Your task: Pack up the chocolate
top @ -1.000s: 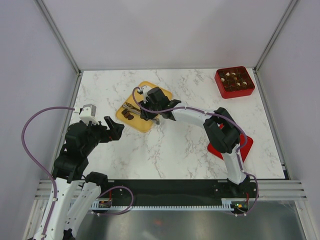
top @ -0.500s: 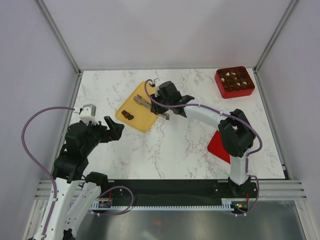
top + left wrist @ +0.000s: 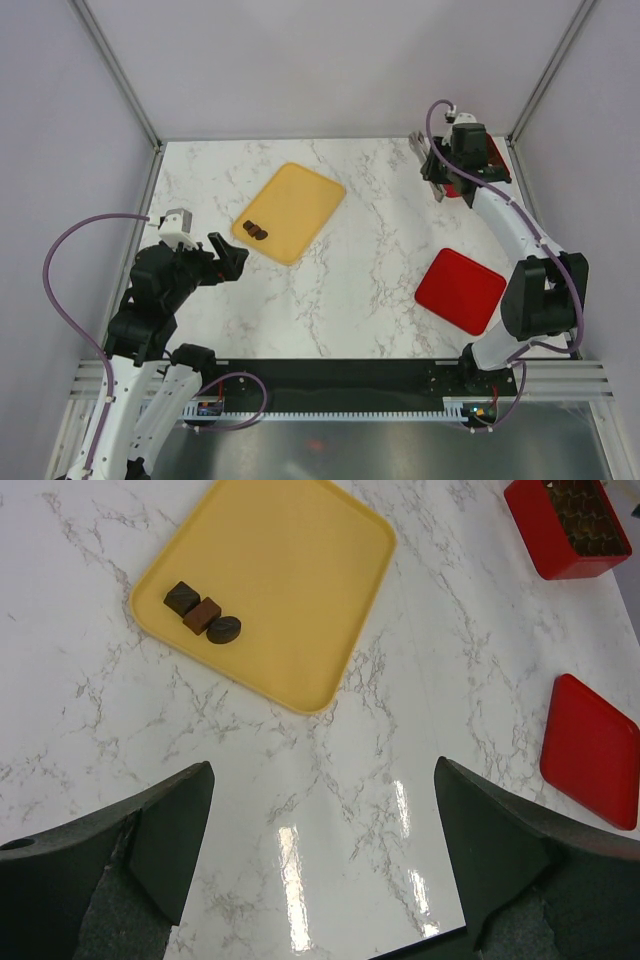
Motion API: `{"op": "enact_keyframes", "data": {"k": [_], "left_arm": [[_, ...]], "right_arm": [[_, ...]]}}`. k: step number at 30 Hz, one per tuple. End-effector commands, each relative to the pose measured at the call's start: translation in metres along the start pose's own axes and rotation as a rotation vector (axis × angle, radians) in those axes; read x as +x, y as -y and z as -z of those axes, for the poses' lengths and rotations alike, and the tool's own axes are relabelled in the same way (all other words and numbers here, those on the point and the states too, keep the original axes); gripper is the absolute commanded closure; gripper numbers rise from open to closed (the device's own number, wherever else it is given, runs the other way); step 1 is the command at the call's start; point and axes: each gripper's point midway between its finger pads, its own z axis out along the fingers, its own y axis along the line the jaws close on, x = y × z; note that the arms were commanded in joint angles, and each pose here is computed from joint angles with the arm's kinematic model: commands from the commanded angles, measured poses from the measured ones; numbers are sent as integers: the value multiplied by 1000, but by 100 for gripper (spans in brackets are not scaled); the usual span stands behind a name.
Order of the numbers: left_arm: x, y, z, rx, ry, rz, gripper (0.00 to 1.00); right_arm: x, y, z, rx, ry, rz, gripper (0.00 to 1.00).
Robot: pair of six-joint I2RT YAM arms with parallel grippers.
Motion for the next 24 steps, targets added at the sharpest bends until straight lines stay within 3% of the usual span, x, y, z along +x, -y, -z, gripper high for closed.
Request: {"op": "enact_keyframes", "data": {"k": [1,6,10,24], "left_arm": [[-6,-1,-2,-2,27,-11,0],[-5,-1,-3,-2,24,-13,0],[-4,-1,-3,-3,21,-11,0],[-4,-1,-4,-2,16,-11,0]], "right_arm": [[-2,51,11,153,-22,-75,75],[-11,108,14,276,-18,-163,74],[-7,129,10,327,-40,-180,73],[10,158,-13,371,-98,-215,71]]}}
